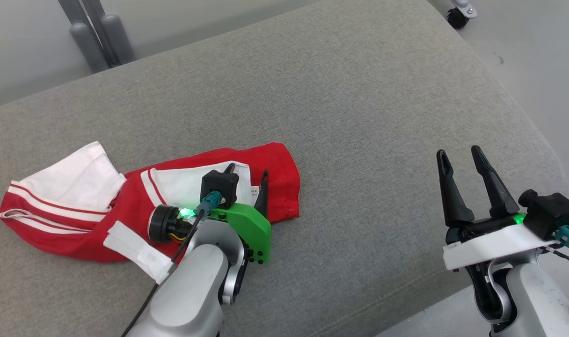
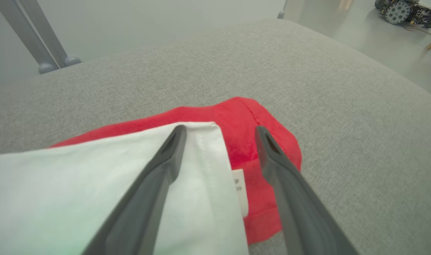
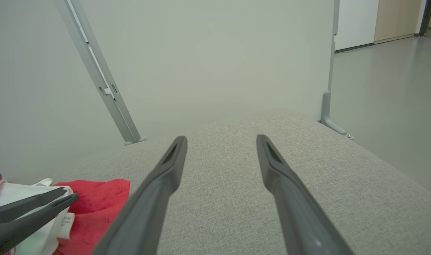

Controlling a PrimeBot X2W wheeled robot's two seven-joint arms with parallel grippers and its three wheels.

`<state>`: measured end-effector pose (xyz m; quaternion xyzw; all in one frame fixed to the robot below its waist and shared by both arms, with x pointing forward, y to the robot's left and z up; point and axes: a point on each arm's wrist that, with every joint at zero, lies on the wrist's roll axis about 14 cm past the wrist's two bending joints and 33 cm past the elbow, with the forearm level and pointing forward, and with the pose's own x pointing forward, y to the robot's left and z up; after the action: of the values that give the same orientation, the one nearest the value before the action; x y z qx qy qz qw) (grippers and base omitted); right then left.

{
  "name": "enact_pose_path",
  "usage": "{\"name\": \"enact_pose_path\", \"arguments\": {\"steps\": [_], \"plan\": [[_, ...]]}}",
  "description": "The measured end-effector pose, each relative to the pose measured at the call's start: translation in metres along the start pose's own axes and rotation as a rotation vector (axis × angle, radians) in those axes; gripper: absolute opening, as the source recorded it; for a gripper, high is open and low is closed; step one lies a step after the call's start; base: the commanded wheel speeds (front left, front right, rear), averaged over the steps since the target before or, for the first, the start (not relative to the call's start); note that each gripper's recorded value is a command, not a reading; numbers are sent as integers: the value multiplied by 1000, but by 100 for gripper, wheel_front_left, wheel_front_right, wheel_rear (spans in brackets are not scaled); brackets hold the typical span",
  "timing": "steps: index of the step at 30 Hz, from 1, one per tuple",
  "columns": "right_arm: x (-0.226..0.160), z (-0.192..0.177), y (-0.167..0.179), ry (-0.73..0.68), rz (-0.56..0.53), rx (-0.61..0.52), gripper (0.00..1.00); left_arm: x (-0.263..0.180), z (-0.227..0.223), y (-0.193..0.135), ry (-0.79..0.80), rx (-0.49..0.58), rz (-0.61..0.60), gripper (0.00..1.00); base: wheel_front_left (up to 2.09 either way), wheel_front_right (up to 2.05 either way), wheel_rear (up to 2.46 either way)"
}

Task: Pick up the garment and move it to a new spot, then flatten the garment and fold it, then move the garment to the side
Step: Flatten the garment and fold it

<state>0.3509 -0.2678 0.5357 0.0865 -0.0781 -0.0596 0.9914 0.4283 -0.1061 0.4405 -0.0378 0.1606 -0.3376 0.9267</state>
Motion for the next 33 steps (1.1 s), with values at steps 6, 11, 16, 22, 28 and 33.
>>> {"name": "enact_pose_path", "arguments": {"steps": [6,11,16,22,28,33], "plan": [[4,-2,9,-2,21,14,100,-1,-10,14,48,43,55,46,0,0,0],[8,-4,15,1,37,21,100,-3,-28,16,166,73,40,49,0,0,0],[10,-4,17,-1,42,25,100,3,-14,13,153,87,24,0,0,0,0],[9,-2,16,-8,36,28,100,1,0,7,114,78,10,0,0,0,0],[8,-9,18,11,49,31,100,-17,31,14,4,31,27,0,0,0,0],[15,-17,36,27,112,39,100,-56,38,54,-35,-12,150,0,0,0,0]]}}
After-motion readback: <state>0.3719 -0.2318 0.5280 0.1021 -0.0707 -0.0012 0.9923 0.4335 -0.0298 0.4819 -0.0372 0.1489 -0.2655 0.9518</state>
